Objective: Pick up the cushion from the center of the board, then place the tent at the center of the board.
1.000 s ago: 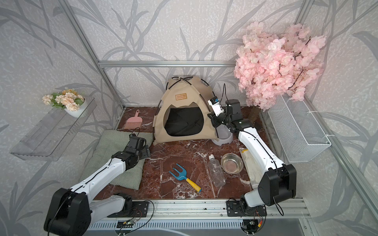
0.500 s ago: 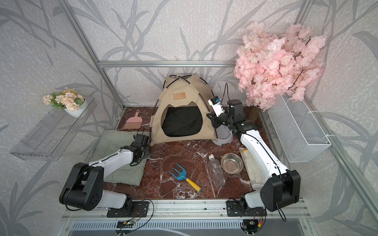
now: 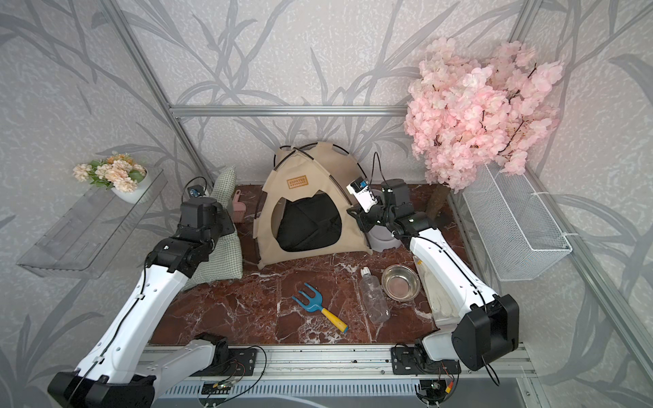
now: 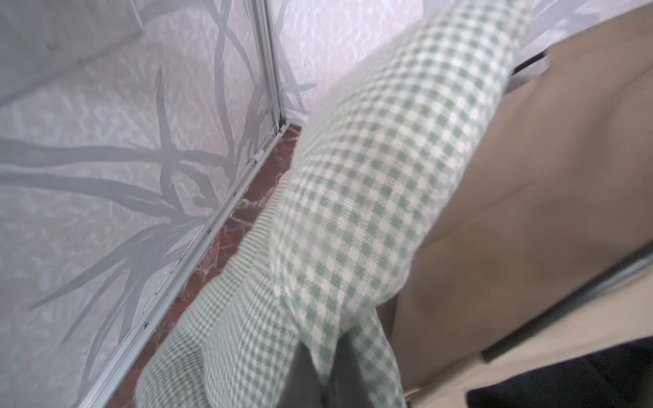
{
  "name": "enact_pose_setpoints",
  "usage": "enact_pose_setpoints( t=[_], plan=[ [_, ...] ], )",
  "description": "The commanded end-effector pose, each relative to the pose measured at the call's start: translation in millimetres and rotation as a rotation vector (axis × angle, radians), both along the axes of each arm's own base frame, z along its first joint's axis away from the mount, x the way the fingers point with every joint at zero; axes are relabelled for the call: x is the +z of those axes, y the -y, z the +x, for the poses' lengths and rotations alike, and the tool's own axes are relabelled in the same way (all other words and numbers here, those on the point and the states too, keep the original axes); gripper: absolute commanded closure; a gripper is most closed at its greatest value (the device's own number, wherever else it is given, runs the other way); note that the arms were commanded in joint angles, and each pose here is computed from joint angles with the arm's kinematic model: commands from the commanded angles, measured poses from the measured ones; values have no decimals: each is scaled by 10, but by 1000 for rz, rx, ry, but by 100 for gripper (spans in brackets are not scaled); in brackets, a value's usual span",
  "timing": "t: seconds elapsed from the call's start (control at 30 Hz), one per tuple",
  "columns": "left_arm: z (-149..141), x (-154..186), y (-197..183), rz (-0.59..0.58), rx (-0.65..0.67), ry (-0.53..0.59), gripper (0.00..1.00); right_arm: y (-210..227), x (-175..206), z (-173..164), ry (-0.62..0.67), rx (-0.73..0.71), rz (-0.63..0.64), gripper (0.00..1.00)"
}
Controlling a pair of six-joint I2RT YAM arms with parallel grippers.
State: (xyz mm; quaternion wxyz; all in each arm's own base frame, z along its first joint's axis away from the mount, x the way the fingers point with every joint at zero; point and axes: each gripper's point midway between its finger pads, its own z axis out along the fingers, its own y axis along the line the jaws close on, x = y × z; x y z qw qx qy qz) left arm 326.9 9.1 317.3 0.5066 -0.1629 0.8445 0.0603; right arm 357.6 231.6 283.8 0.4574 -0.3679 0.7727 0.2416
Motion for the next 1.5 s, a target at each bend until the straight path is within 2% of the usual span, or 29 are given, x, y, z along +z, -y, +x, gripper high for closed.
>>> enact_pose_setpoints(
  t=[0.0, 0.23, 0.43, 0.5, 0.67, 0.73, 0.83, 0.87, 0.97, 1.13, 1.23, 1.3, 1.4, 1.47],
  plan=[
    [-122, 448, 43, 14, -61, 63, 100, -215, 90, 56, 86, 47, 14, 100],
    [-319, 1441, 163, -32, -159, 271, 100, -884, 19, 100, 130, 72, 38, 100],
    [-618, 2314, 209, -76, -218, 509, 100, -1173, -192, 254, 68, 40, 103, 100],
    [-663, 2493, 246, -83, -245, 548, 100, -1232, -331, 300, 32, 21, 107, 100],
    [-688, 2715, 401, -106, -337, 616, 100, -1291, -979, 300, -27, -10, -20, 100],
    [-703, 2799, 491, -120, -390, 651, 100, -1252, -1056, 319, -43, -45, -8, 89],
    [-736, 2976, 565, -140, -435, 722, 100, -1241, -997, 335, -68, -72, 1, 64],
    [-745, 3019, 564, -141, -436, 737, 100, -1208, -950, 323, -92, -91, -12, 55],
    [-696, 3004, 539, -139, -416, 735, 100, -1063, -682, 241, -130, -152, 4, 44],
    [-672, 2911, 618, -175, -454, 749, 100, -759, -186, 33, -161, -256, 40, 33],
    [-684, 2855, 743, -236, -521, 777, 100, -645, 40, -80, -230, -332, 80, 31],
    [-686, 2782, 850, -282, -580, 780, 100, -663, 259, -180, -274, -349, 154, 31],
    [-696, 2544, 1036, -358, -681, 756, 100, -946, 686, -463, -309, -259, 353, 29],
    [-717, 2330, 1115, -410, -723, 736, 100, -1184, 1024, -685, -312, -181, 508, 20]
  ],
)
